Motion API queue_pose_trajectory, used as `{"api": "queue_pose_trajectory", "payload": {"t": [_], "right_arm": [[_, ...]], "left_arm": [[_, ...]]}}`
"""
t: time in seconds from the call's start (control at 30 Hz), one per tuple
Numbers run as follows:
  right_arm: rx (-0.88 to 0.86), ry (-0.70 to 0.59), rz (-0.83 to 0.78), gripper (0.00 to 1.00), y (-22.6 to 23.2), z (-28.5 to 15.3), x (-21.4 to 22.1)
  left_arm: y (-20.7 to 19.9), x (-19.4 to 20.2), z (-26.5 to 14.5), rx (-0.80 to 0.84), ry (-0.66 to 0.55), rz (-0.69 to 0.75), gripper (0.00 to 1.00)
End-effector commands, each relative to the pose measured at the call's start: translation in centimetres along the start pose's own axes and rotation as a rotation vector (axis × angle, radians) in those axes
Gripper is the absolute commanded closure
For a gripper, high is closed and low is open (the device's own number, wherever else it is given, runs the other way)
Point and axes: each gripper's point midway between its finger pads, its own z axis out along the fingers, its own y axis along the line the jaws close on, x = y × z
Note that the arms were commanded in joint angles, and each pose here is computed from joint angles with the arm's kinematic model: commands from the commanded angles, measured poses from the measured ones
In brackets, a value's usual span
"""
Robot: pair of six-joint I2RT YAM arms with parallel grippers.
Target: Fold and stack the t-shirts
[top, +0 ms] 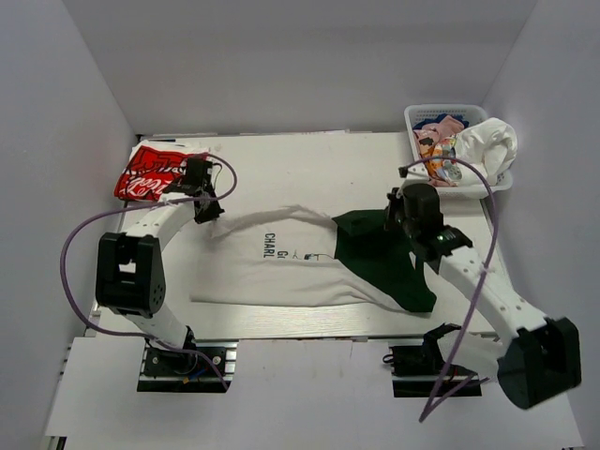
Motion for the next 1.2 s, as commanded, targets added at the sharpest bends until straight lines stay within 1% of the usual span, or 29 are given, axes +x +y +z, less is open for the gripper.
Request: {"api": "queue_pose_trajectory", "payload": {"t": [0.0, 0.03, 0.1, 0.13, 0.3, 0.47, 0.5, 0.57, 0.67, 0.7, 0.73, 0.77, 0.8, 0.83, 0.87, 0.9, 0.93, 0.97, 1.0, 1.03, 1.07, 1.1, 1.13, 1.17], "right_arm": [[0.054, 0.05, 0.029, 1.0, -1.1, -2.5, 2.1], [0.055, 0.037, 0.029, 1.0, -1.2, -3.1, 2.0], [0.074, 0.067, 0.019, 1.0, -1.8, -3.9, 3.3], [0.079, 0.069, 0.021, 1.0, -1.9, -4.0, 3.5], [0.065, 0.077, 0.013, 1.0, -1.7, -5.2, 3.4], [0.079, 0.126, 0.001, 1.0, -2.1, -6.1, 4.4], [0.089, 0.156, 0.0, 1.0, -2.4, -6.5, 5.3], [0.085, 0.169, 0.017, 1.0, -2.3, -6.8, 5.9], [0.053, 0.23, 0.057, 1.0, -1.9, -7.5, 8.1], [0.04, 0.244, 0.063, 1.0, -1.7, -7.7, 8.6], [0.033, 0.279, 0.092, 1.0, -1.6, -7.8, 10.2], [0.008, 0.302, 0.099, 1.0, -1.1, -7.9, 11.0], [0.003, 0.314, 0.132, 1.0, -0.8, -8.0, 11.5], [-0.003, 0.367, 0.143, 1.0, -0.8, -8.0, 13.6], [-0.01, 0.389, 0.142, 1.0, -0.5, -8.1, 14.3], [-0.017, 0.4, 0.165, 0.89, -0.1, -8.2, 14.4], [-0.057, 0.433, 0.18, 0.78, 0.7, -8.6, 14.8], [-0.101, 0.46, 0.185, 0.59, 1.5, -9.0, 15.2], [-0.14, 0.484, 0.178, 0.1, 2.1, -9.3, 15.8], [-0.199, 0.514, 0.174, 0.1, 2.9, -10.0, 16.3], [-0.235, 0.54, 0.177, 0.1, 3.5, -10.5, 17.0], [-0.285, 0.52, 0.151, 0.1, 4.1, -10.8, 16.6], [-0.314, 0.493, 0.144, 0.1, 4.4, -11.0, 16.0], [-0.344, 0.426, 0.143, 0.1, 5.0, -11.1, 14.0]], "left_arm": [[-1.5, -4.1, -2.8, 0.089, -0.166, 0.082, 1.0], [-1.9, -5.3, -3.2, 0.1, -0.197, 0.093, 1.0], [-2.0, -6.2, -3.3, 0.091, -0.218, 0.138, 1.0], [-2.4, -7.5, -3.9, 0.103, -0.252, 0.144, 1.0], [-1.3, -8.1, -3.4, 0.029, -0.258, 0.197, 1.0], [0.4, -5.0, -3.3, 0.007, -0.231, 0.165, 1.0], [0.9, -2.9, -2.7, 0.009, -0.188, 0.155, 1.0], [1.8, -1.0, -2.5, -0.003, -0.17, 0.111, 1.0], [3.3, 0.9, -2.2, -0.051, -0.158, 0.07, 1.0], [3.5, 0.9, -2.5, -0.057, -0.168, 0.044, 1.0], [3.6, 1.4, -2.3, -0.06, -0.159, 0.034, 1.0], [4.0, 2.4, -2.1, -0.071, -0.134, 0.032, 1.0], [3.9, 2.4, -2.0, -0.07, -0.134, 0.009, 1.0], [4.1, 2.9, -1.9, -0.074, -0.124, -0.005, 0.98], [4.5, 3.9, -1.5, -0.094, -0.083, -0.007, 0.79], [4.8, 4.5, -1.3, -0.119, -0.061, -0.039, 0.72], [5.7, 4.6, -1.2, -0.174, -0.058, -0.054, 0.69], [6.6, 5.6, -1.1, -0.24, -0.01, -0.064, 0.51], [7.2, 5.9, -1.2, -0.283, 0.007, -0.093, 0.49], [7.7, 5.8, -1.2, -0.327, 0.004, -0.161, 0.44], [8.3, 4.7, -1.5, -0.383, -0.03, -0.2, 0.36], [8.9, 5.1, -1.5, -0.414, -0.002, -0.227, 0.13], [8.5, 4.3, -1.6, -0.404, -0.02, -0.25, 0.0], [7.9, 2.6, -1.9, -0.398, -0.052, -0.276, 0.0]]}}
